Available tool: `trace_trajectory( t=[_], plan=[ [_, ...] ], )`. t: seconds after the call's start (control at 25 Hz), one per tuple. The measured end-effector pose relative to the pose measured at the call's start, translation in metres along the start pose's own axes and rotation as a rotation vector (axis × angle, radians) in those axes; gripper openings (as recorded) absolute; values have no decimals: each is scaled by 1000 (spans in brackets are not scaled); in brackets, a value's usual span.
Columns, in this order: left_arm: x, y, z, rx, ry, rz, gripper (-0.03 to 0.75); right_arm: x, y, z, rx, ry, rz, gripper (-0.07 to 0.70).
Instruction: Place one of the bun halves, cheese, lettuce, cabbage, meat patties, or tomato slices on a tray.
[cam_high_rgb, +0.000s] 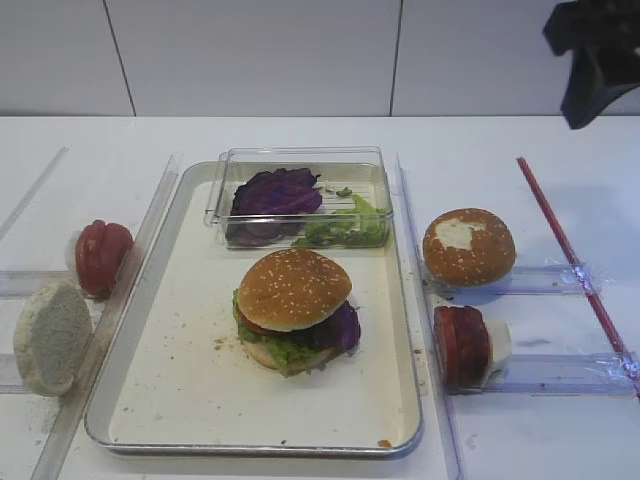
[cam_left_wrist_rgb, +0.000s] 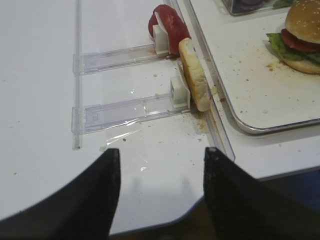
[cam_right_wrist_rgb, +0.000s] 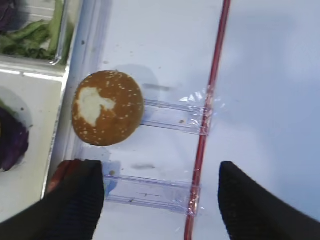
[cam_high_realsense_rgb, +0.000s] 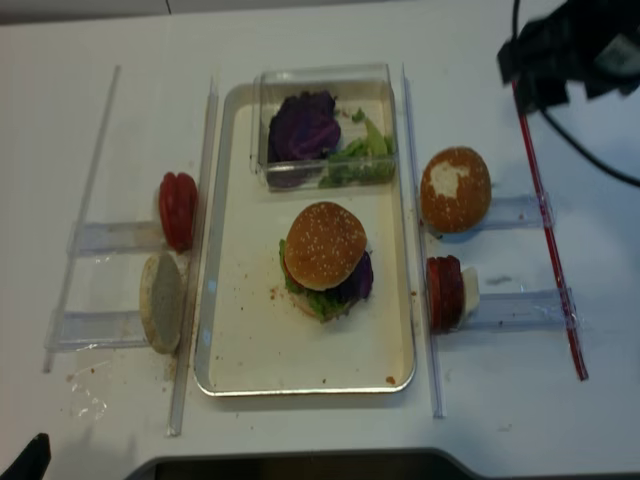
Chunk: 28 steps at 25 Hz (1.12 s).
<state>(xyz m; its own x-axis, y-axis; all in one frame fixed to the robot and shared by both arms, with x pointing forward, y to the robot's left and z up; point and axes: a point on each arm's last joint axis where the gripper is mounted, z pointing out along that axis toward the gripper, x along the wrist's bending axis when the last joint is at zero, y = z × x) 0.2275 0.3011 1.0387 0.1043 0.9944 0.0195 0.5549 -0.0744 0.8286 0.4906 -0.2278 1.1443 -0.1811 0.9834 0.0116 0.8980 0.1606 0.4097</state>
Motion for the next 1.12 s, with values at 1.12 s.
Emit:
trace_trajectory(
  t=[1.12],
  plan=[
    [0, 0, 0, 0, 0, 0, 358, -43, -160, -58, -193, -130, 85, 509]
  ],
)
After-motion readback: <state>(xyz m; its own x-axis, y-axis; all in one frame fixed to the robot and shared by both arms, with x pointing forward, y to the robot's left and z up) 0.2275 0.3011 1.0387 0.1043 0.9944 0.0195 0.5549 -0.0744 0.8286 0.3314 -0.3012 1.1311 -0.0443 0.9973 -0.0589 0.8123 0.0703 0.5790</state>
